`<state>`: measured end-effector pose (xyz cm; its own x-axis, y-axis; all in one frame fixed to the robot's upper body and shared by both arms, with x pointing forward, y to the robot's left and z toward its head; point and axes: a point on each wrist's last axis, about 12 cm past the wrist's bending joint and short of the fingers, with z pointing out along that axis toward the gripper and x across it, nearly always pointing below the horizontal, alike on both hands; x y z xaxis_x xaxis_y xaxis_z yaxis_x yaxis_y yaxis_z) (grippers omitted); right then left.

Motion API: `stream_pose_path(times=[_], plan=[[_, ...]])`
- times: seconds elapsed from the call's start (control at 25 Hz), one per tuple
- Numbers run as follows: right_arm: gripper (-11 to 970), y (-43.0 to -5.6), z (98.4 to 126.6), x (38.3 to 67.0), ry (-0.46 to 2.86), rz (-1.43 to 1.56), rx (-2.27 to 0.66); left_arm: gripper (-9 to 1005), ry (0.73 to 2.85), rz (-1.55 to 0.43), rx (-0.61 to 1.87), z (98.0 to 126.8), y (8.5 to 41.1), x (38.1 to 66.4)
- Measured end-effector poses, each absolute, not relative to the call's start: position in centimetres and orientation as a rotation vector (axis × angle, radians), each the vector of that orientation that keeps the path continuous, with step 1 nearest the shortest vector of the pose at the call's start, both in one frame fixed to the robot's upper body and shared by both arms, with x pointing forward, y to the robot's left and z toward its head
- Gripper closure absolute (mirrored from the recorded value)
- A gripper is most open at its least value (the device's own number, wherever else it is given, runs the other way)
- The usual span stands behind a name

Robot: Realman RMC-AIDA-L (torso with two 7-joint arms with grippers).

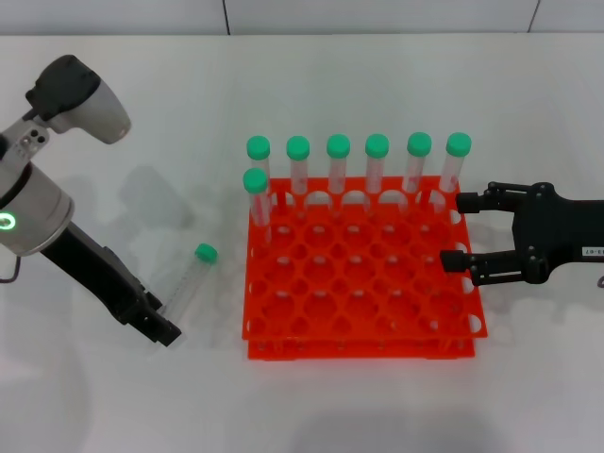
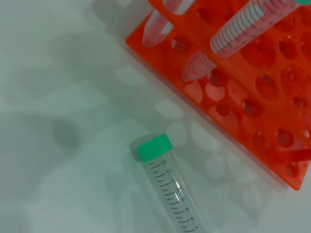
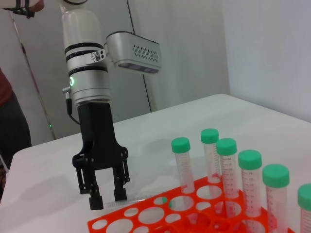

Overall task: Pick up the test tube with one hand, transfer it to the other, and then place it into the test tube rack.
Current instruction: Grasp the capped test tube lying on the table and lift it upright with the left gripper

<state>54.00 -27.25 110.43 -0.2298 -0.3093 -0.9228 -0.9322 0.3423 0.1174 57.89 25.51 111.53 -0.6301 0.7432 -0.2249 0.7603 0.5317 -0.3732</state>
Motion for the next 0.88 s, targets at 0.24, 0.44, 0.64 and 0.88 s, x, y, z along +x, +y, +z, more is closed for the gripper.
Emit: stream_pose_path(times=[0.24,0.44,0.64,0.88], plan=[[102,-27.26,110.39,53.94,1.736,0.902,-1.111,422,2.714,-0.691,1.335,111.51,25.42,57.90],[102,-27.26,110.39,53.93,1.736,0.902,-1.111,429,2.719,-0.689,1.333,111.47,25.40,57.87],[102,-27.26,110.40,53.93,1.736,0.902,-1.111,436,2.727,-0.689,1.326,111.45,25.39,57.84],[102,-27.40,110.46,53.98,1.736,0.898,-1.102,495,2.748,-0.674,1.317,111.40,25.53,57.81]])
